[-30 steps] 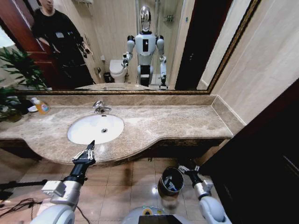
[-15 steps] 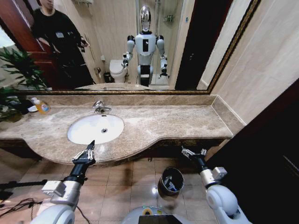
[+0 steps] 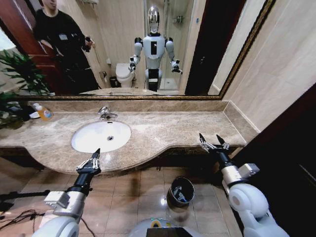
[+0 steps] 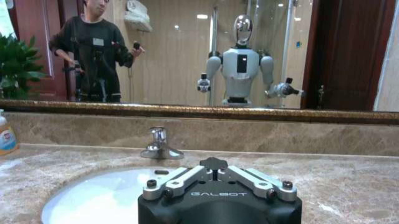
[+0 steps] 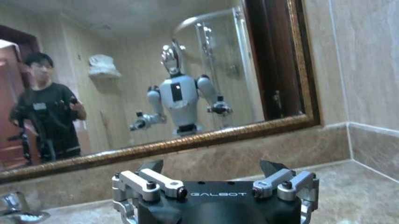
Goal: Pick up the trash from the sink and place it in the trash bin.
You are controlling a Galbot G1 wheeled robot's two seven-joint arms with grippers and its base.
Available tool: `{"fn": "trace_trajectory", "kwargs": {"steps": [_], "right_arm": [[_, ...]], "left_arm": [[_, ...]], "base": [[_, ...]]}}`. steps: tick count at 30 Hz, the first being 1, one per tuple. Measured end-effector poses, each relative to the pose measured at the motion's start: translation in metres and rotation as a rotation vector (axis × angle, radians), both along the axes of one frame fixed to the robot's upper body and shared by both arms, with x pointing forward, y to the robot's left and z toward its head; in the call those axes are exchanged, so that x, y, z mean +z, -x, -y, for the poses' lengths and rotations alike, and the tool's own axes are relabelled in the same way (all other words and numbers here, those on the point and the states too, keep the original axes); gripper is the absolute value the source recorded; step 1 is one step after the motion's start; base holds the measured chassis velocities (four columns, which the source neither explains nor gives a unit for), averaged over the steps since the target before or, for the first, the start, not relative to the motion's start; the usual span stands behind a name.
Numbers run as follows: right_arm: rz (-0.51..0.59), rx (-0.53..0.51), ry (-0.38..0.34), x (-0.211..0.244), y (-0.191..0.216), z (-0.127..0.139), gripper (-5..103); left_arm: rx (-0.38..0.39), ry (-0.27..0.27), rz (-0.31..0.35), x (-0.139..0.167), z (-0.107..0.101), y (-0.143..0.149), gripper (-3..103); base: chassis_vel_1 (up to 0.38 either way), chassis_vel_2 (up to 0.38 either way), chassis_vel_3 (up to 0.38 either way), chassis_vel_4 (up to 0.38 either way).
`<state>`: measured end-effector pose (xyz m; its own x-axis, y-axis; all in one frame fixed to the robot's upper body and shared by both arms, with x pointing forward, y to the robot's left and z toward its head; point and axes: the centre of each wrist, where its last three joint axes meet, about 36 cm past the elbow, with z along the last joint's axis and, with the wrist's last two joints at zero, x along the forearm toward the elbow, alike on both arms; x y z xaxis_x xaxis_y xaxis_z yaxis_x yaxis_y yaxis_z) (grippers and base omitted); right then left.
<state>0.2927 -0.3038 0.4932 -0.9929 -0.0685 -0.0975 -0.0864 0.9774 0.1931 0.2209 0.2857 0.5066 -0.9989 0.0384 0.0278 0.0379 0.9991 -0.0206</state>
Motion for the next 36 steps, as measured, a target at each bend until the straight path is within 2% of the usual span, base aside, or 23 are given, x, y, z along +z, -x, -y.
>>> {"fn": "trace_trajectory", "kwargs": {"steps": [3, 5, 13, 19, 26, 36], "right_arm": [[0.035, 0.02, 0.002, -0.006, 0.0, 0.006, 100], [0.078, 0.057, 0.028, -0.015, 0.003, 0.02, 100], [0.055, 0.047, 0.097, -0.034, 0.037, 0.043, 100], [0.045, 0.031, 0.114, -0.028, 0.048, 0.036, 100], [-0.016, -0.021, 0.134, -0.003, 0.05, 0.01, 100], [-0.043, -0.026, 0.147, 0.001, 0.049, 0.007, 100]], "left_arm": [[0.0, 0.0, 0.0, 0.0, 0.0, 0.0, 0], [0.0, 0.0, 0.0, 0.0, 0.0, 0.0, 0], [0.0, 0.0, 0.0, 0.0, 0.0, 0.0, 0], [0.0, 0.0, 0.0, 0.0, 0.0, 0.0, 0], [0.0, 0.0, 0.0, 0.0, 0.0, 0.0, 0], [0.0, 0.0, 0.0, 0.0, 0.0, 0.0, 0]], "base": [[0.0, 0.0, 0.0, 0.0], [0.0, 0.0, 0.0, 0.0], [0.0, 0.0, 0.0, 0.0], [0.0, 0.0, 0.0, 0.0], [0.0, 0.0, 0.0, 0.0], [0.0, 0.0, 0.0, 0.0]]}}
